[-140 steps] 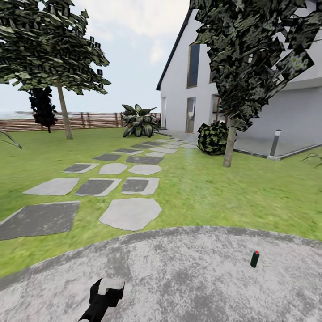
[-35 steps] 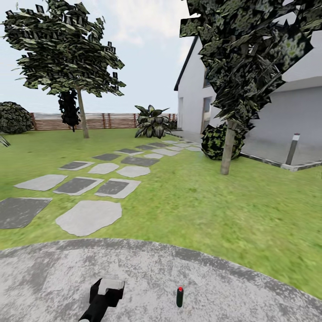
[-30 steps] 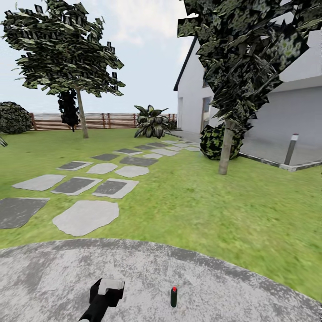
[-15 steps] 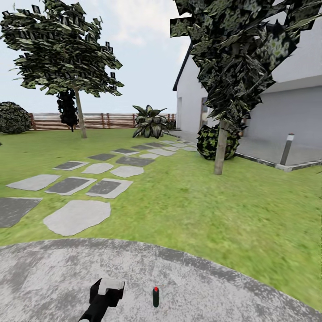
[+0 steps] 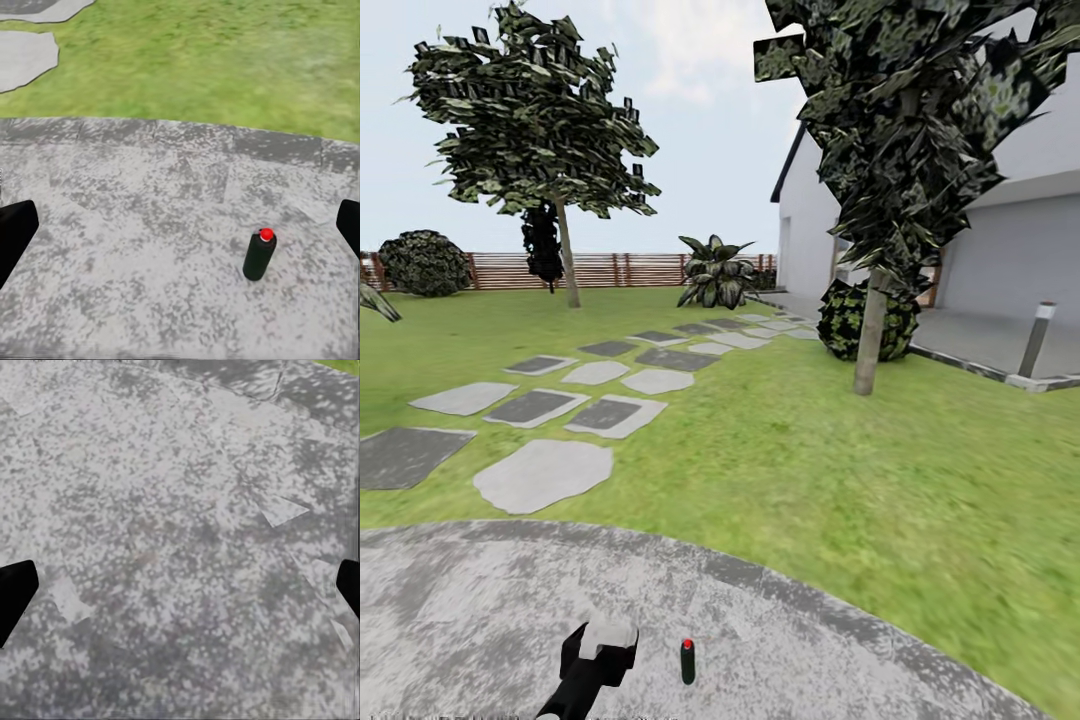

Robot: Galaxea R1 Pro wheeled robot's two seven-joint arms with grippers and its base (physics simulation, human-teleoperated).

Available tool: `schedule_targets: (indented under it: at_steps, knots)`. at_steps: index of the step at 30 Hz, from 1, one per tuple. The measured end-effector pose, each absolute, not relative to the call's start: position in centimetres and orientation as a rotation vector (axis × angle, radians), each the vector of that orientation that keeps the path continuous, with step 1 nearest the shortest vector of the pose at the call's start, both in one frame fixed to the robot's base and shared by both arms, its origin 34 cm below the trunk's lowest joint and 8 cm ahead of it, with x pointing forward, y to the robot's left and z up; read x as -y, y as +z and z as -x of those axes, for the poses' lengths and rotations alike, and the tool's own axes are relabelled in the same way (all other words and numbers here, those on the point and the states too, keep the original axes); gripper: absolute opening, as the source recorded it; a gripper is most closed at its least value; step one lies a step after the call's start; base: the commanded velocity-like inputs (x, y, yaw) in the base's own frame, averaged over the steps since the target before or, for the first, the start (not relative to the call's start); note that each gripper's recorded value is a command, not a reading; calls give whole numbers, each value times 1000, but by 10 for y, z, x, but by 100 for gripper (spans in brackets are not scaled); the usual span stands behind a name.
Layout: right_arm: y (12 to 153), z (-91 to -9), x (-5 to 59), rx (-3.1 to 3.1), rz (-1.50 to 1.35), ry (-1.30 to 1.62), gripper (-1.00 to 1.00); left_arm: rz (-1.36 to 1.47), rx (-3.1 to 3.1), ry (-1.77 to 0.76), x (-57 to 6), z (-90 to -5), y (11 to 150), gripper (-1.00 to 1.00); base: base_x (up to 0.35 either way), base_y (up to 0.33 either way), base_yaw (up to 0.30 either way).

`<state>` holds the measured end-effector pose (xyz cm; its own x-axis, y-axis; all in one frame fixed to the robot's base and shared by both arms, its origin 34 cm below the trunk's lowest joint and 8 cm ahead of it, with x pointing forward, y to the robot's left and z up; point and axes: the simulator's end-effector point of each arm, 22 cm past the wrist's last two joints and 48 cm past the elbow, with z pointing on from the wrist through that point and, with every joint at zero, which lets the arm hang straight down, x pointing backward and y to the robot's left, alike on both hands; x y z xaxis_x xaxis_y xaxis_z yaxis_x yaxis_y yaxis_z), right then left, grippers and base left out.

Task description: Pick up the pesticide atomizer in the garden and spray insectifuge to fully cover both potted plants in the garden.

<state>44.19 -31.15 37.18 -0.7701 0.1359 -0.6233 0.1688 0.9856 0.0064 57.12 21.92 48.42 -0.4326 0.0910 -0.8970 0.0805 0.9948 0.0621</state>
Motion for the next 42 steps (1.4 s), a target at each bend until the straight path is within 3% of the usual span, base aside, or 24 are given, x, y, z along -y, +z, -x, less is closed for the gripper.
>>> schedule_targets:
  at_steps: [7, 26, 42]
  knots:
    - [372, -442, 312, -2461, -212, -66, 100, -121, -2020, 12, -219, -571, 484, 100, 0, -322, 222]
    - [372, -442, 311, -2460, -210, -65, 100, -121, -2020, 12, -219, -571, 484, 100, 0, -322, 17]
    - [372, -442, 311, -2461, -210, -65, 100, -122, -2020, 11, -219, -571, 484, 100, 0, -312, 238]
